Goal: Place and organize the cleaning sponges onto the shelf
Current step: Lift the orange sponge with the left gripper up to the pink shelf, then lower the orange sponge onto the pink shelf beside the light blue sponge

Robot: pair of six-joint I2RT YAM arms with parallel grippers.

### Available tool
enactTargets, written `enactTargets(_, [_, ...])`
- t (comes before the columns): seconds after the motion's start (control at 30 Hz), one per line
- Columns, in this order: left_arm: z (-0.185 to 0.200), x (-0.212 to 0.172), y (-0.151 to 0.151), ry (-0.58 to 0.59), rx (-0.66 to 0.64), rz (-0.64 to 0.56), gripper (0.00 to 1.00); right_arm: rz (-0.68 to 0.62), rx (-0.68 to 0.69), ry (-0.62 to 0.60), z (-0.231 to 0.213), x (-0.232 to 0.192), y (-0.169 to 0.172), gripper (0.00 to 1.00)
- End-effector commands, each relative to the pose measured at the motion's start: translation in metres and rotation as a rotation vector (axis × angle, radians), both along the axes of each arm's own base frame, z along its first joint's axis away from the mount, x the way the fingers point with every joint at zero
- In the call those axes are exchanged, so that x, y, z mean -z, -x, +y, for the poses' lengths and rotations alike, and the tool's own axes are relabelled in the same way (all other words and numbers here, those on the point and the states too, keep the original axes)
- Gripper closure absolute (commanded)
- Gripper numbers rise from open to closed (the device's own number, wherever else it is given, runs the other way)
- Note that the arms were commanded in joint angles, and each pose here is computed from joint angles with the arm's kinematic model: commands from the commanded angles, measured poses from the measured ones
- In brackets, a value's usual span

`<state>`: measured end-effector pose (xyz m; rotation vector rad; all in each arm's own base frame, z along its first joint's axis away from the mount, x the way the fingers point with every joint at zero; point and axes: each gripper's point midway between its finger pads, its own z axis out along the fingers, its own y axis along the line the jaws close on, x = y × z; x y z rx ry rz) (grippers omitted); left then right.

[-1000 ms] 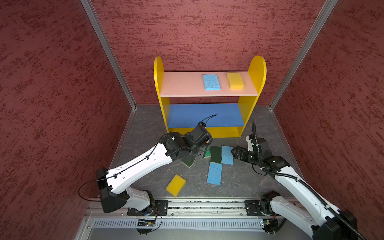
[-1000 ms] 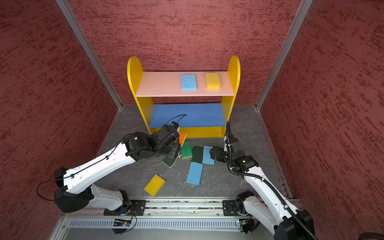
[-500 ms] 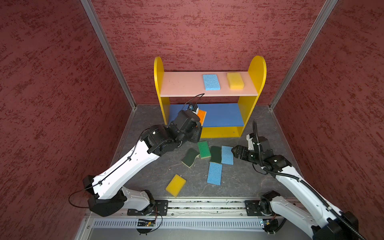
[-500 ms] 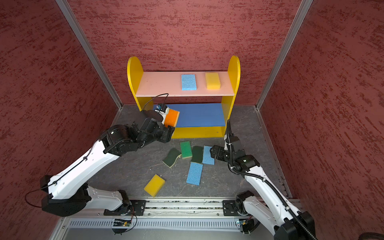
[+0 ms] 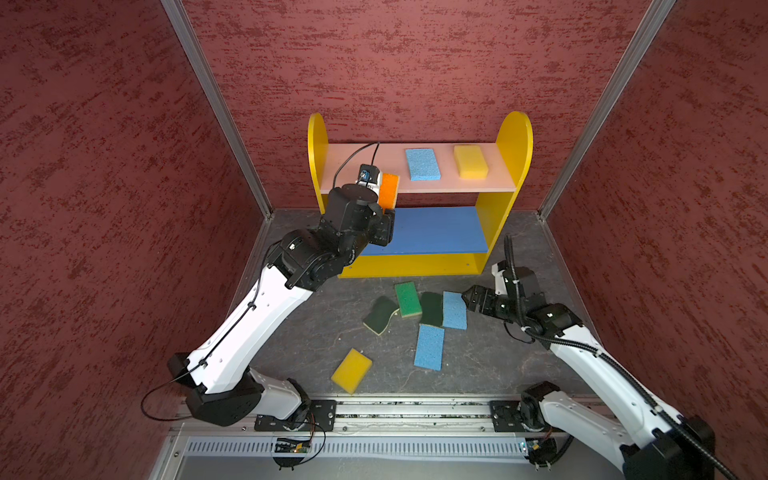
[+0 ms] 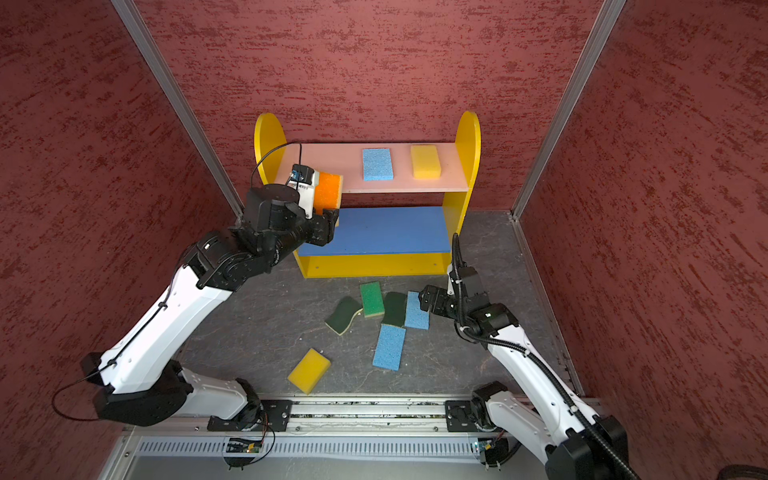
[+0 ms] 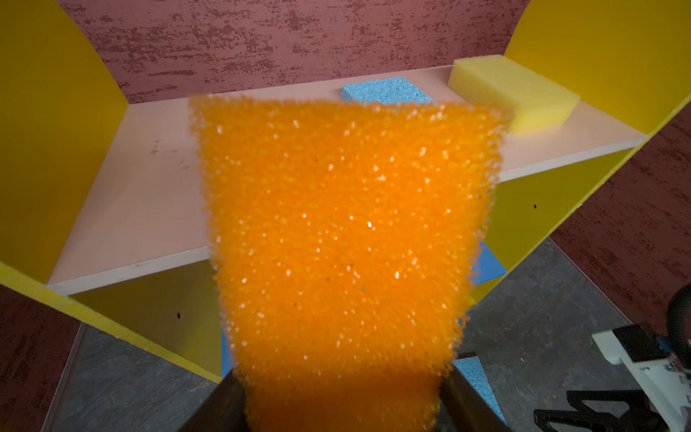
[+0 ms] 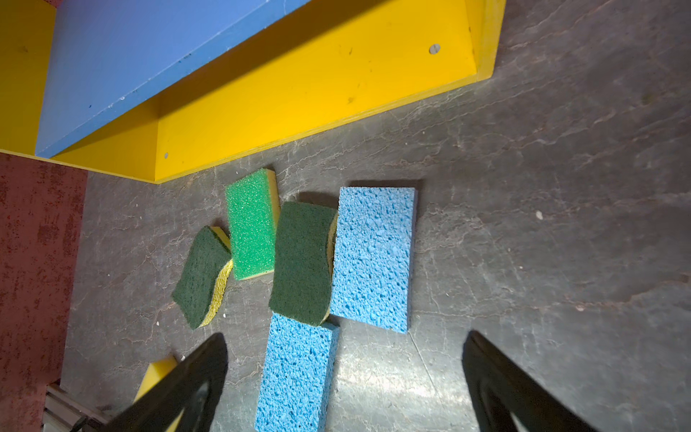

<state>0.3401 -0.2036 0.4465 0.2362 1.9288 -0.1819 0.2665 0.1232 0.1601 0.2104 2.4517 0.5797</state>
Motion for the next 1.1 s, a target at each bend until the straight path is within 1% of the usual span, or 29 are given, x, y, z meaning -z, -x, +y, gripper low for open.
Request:
enactTargets(0.0, [0.003, -0.015, -0.019, 0.001, -0.018, -0.069, 0.36, -0.038, 0.004, 0.042, -0.005, -0.014, -0.009, 0.01])
enactTargets(0.13, [0.006, -0.030, -0.033, 0.021, -0.030, -0.121, 0.36, -0.042, -0.003, 0.066, -0.006, -0.015, -0.013, 0.01])
enactTargets(0.23, [0.008, -0.036, -0.045, 0.015, -0.052, -0.137, 0.36, -0.038, -0.014, 0.076, -0.004, -0.013, -0.016, 0.01])
enactTargets(0.37, [0.014, -0.032, -0.063, 0.018, -0.081, -0.122, 0.35, -0.042, -0.022, 0.087, -0.004, -0.014, -0.019, 0.01])
enactTargets(0.5, [0.026, -0.027, -0.080, 0.015, -0.144, -0.113, 0.36, -0.053, -0.026, 0.098, -0.005, -0.015, -0.021, 0.01])
enactTargets(0.67, [0.029, -0.020, -0.093, 0.024, -0.152, -0.092, 0.36, -0.044, -0.033, 0.119, -0.006, -0.011, -0.021, 0.01])
enactTargets(0.87, [0.030, -0.016, -0.102, 0.005, -0.172, -0.086, 0.36, -0.039, -0.037, 0.121, -0.005, -0.009, -0.024, 0.01])
enactTargets(1.07, [0.040, -0.012, -0.111, 0.012, -0.203, -0.069, 0.35, -0.030, -0.041, 0.115, -0.002, -0.005, -0.026, 0.01])
